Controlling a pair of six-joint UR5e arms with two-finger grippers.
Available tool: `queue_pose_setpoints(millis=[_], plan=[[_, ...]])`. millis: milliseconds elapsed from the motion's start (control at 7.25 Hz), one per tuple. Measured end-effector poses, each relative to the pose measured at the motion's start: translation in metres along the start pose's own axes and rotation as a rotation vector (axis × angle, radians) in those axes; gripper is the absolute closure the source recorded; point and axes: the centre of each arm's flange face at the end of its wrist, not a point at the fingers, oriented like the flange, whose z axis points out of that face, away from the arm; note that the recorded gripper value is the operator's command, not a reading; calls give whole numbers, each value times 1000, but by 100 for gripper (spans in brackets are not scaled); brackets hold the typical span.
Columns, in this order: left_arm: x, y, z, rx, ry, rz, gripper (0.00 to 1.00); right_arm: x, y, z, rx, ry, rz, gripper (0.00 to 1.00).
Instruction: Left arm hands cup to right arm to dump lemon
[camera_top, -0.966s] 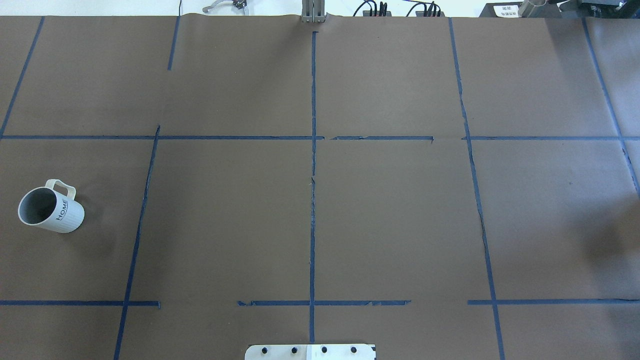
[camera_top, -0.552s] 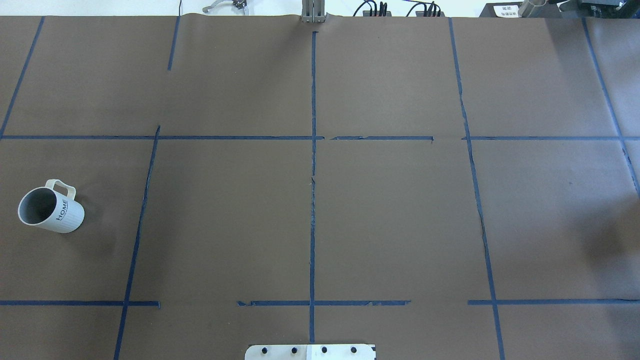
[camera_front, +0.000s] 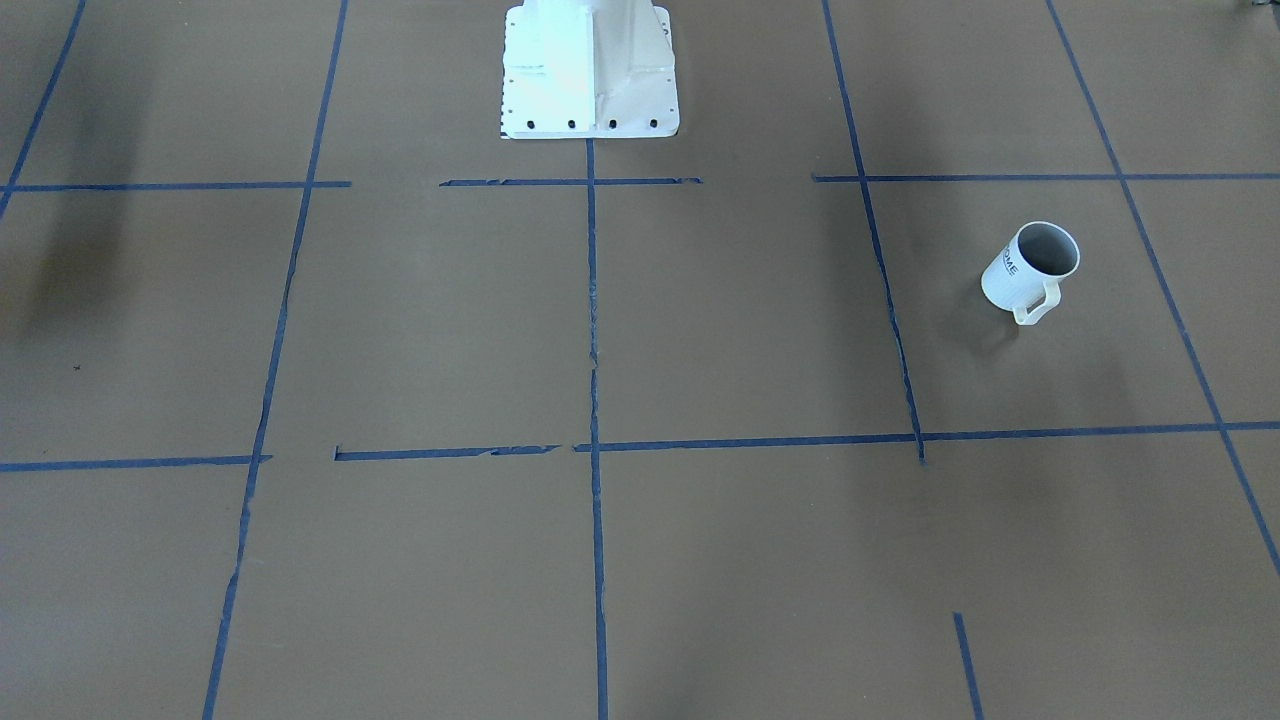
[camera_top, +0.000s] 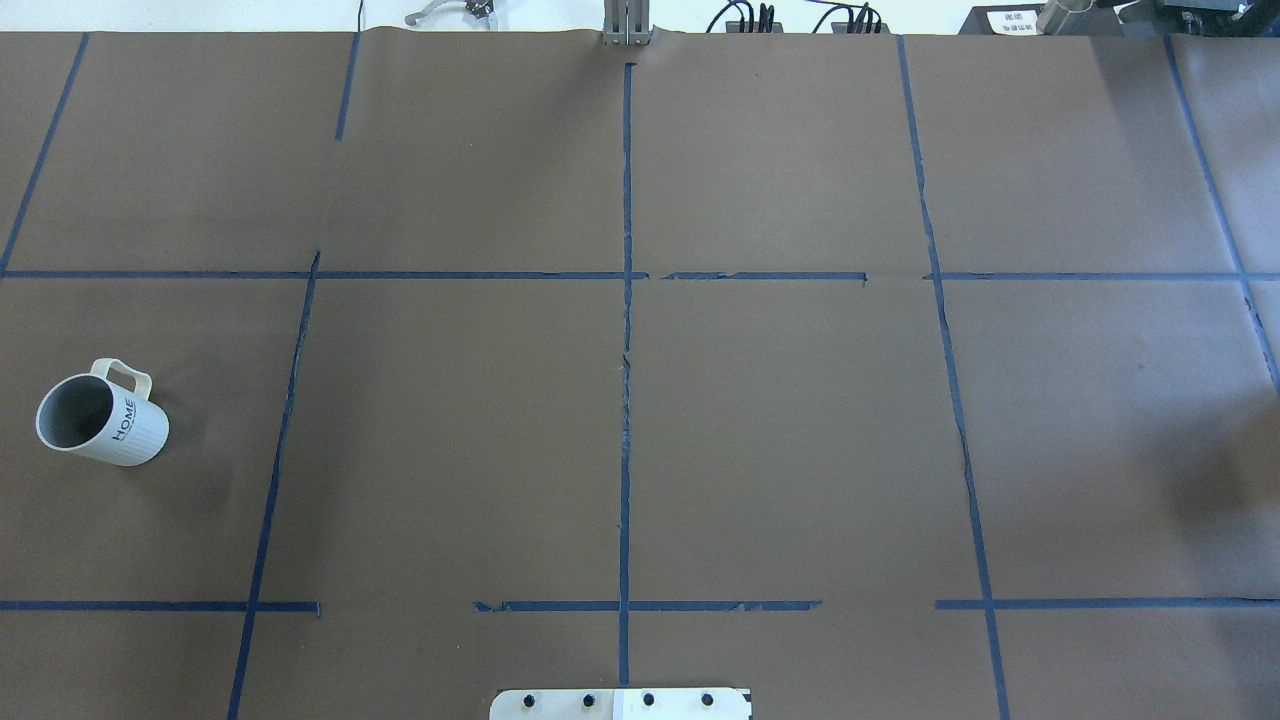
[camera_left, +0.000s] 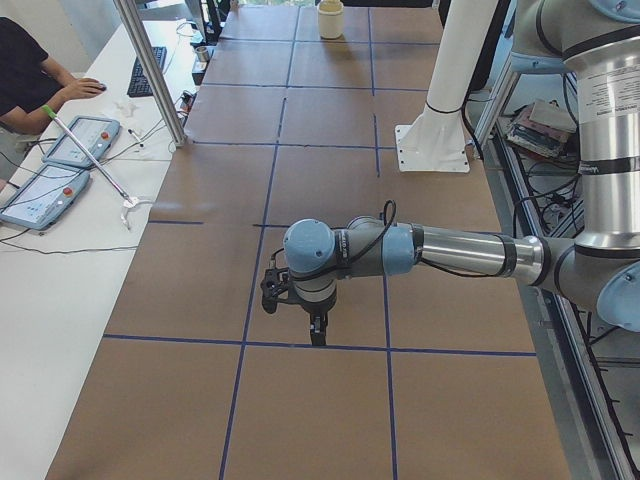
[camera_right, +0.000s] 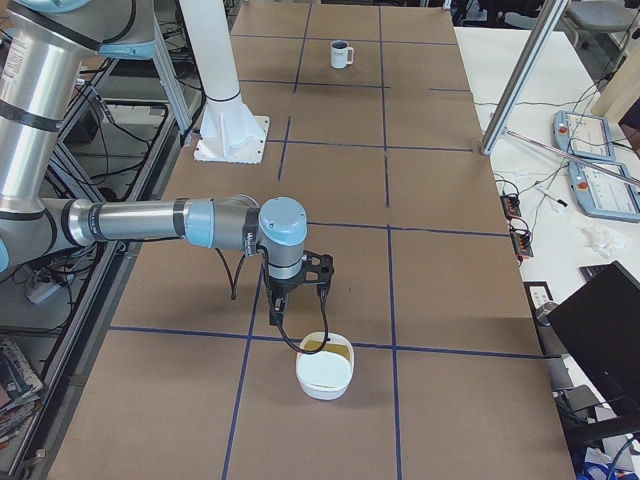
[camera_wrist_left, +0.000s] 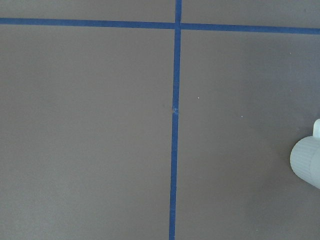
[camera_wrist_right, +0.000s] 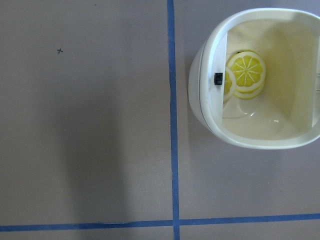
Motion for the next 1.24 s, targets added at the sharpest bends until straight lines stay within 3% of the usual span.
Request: queue_pose_setpoints(millis=[1241], plan=[[0,-5,19,-41,-7,9,0,-2,-6,-2,8,-3,-13,0]])
